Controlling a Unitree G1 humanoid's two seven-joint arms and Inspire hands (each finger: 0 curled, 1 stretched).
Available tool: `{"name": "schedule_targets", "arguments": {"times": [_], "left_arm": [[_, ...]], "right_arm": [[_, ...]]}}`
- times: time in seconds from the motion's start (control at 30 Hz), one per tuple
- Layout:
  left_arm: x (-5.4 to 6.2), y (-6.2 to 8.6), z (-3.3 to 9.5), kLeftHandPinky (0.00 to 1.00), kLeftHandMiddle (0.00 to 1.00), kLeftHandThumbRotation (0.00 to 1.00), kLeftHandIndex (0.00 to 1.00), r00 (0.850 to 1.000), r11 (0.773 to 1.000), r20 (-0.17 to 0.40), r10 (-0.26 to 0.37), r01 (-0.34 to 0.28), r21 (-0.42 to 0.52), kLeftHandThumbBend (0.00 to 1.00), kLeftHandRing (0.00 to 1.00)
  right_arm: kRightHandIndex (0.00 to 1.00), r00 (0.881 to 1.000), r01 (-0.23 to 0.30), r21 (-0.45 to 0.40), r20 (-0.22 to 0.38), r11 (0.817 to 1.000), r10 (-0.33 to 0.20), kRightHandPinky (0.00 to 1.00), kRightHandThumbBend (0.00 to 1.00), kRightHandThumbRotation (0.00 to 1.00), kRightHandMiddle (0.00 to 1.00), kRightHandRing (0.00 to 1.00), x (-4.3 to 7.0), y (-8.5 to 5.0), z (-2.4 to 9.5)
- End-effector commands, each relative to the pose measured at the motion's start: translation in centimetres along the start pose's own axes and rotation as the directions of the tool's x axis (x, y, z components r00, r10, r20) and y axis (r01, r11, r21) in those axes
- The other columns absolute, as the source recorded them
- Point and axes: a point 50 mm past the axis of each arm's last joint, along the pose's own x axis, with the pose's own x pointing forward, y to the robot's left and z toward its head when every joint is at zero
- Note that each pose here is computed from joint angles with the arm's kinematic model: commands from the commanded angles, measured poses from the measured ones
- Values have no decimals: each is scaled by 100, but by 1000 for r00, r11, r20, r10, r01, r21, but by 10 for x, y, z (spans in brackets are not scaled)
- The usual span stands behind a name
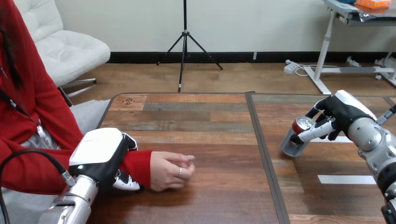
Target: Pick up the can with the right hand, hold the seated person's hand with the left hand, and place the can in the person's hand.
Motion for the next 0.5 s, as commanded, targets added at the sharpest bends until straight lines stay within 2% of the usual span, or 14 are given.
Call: {"name": "schedule_targets", "arguments": {"times": [0.0,0.23,0.47], "left_arm": [[19,60,29,22,32,0,31,961,967,116,253,-249,-45,82,27],[21,70,34,21,31,0,31,947,955,124,297,-290,-66,82,26],[24,81,38,21,31,0,31,935,945,140,326,-320,-59,82,26]], "right_arm": [[50,976,130,27,170,991,-133,38,72,0,44,39,2,-38,51],[49,971,139,26,191,990,-142,37,72,0,43,38,2,-40,57],[49,960,151,38,231,988,-156,35,72,0,44,38,1,-42,64]]}}
